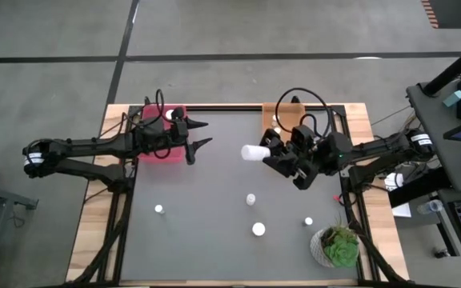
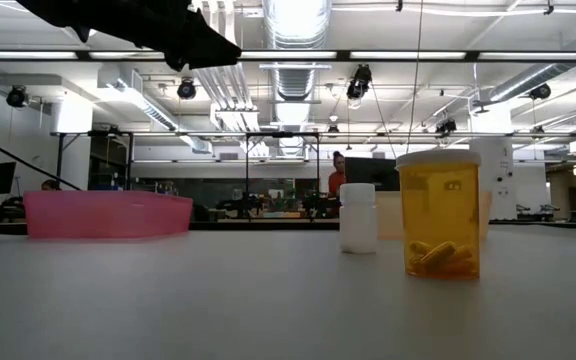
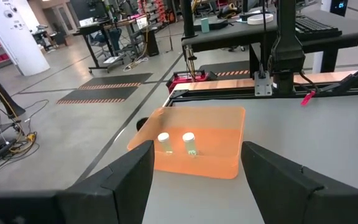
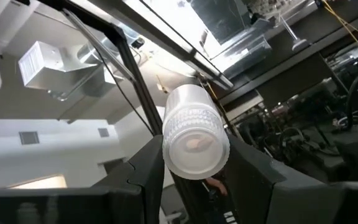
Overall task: Pick and place medicine bottles into bin by pill shape (circle, oval)
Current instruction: Put the right white tablet bottle into the orange bin
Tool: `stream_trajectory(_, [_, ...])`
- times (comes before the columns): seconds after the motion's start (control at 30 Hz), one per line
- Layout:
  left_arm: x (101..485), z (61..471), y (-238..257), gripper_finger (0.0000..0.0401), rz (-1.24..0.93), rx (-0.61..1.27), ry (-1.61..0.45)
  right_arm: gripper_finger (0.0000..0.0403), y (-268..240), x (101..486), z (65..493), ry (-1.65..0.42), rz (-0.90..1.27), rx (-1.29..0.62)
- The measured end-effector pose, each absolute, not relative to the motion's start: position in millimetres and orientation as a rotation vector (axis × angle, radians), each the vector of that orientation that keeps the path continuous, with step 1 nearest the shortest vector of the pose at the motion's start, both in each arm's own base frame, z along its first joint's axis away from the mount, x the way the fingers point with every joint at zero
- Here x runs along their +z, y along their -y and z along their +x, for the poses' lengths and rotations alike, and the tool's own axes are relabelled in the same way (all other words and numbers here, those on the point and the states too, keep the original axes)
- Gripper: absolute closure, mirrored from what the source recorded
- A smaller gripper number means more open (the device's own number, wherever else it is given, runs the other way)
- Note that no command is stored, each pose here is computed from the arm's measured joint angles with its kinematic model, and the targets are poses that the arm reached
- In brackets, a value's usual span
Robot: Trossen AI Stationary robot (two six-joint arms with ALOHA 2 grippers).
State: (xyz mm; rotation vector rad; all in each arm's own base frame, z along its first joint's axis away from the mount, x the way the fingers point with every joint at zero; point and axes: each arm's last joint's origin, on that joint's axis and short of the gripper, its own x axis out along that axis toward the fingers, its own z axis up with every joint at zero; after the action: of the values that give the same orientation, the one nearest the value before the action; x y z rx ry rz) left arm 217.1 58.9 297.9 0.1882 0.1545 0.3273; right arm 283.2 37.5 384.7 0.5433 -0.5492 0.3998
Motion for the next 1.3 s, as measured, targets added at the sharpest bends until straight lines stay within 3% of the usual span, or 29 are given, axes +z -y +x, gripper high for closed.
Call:
stream_trajectory(0.4, [296,209,-57,0.0175,0.219,0.316,-0.222,0.0266,-38,376,290,0.417,0.551,0.364])
stream_trajectory(0.67, [302,195,-53,0.0175,0.224,0.315,-0.231,0.0266,-38,376,302,0.141,0.548,0.275])
stream_trajectory(0.97, [301,197,-54,0.0175,0.224,0.315,-0.232,0.0266,-11,374,299,-0.404,0.512,-0.206])
stream_trajectory(1.3, [300,199,-54,0.0175,0.225,0.315,-0.231,0.0266,76,345,288,-0.973,0.639,-0.562])
